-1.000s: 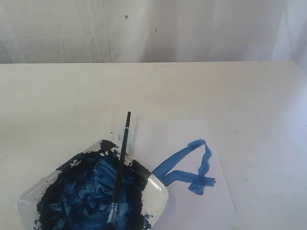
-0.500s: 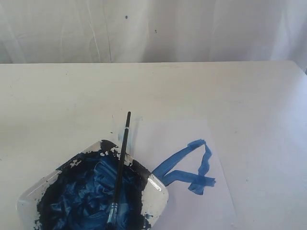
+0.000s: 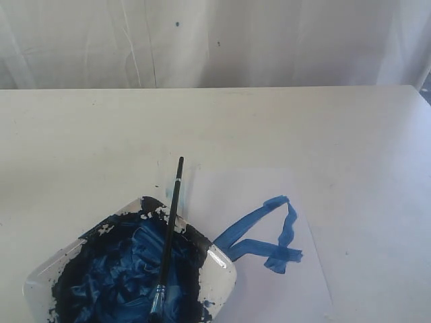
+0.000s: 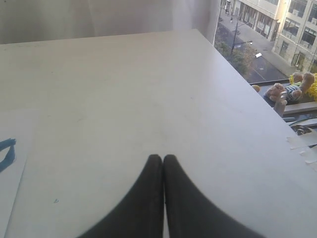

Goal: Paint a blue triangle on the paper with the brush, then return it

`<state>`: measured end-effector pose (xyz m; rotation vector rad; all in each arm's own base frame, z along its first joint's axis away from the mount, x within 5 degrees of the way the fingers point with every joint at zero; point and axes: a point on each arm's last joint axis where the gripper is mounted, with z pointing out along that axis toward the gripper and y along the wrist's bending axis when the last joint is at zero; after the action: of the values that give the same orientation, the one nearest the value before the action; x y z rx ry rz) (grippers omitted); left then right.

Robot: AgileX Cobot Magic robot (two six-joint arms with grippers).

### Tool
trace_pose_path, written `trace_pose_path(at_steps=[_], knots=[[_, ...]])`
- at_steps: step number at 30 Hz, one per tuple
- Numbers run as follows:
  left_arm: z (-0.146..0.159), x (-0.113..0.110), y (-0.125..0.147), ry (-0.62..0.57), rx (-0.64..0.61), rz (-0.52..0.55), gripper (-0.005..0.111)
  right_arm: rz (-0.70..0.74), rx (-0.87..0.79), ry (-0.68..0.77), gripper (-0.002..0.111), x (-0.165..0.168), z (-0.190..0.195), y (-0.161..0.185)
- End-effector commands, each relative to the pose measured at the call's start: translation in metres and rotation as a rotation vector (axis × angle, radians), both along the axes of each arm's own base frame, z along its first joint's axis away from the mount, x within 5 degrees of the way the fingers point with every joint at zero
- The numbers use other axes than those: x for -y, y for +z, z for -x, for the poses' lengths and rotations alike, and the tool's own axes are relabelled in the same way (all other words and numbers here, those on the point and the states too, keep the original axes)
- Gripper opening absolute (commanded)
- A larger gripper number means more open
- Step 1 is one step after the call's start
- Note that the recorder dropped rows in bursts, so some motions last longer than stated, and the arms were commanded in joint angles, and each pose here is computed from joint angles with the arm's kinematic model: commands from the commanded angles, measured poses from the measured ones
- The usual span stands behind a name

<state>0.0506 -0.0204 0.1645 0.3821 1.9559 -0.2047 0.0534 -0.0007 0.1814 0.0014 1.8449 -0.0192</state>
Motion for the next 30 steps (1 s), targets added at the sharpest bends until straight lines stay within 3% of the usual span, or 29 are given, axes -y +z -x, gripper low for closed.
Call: trace_pose_path(at_steps=[1,16,30], knots=[[0.001,-0.001,-0.001,0.015,0.014,-0.013,0.000,0.003,0.010,-0.002,0.000,0.000,0.000,0.000],[0.000,-0.016,0.000,0.324,0.033,0.027,0.000,0.003,0.010,-0.002,0.000,0.000,0.000,0.000],[0.000,-0.017,0.000,0.342,0.032,0.030,0.000,0.003,0.010,-0.002,0.000,0.000,0.000,0.000]])
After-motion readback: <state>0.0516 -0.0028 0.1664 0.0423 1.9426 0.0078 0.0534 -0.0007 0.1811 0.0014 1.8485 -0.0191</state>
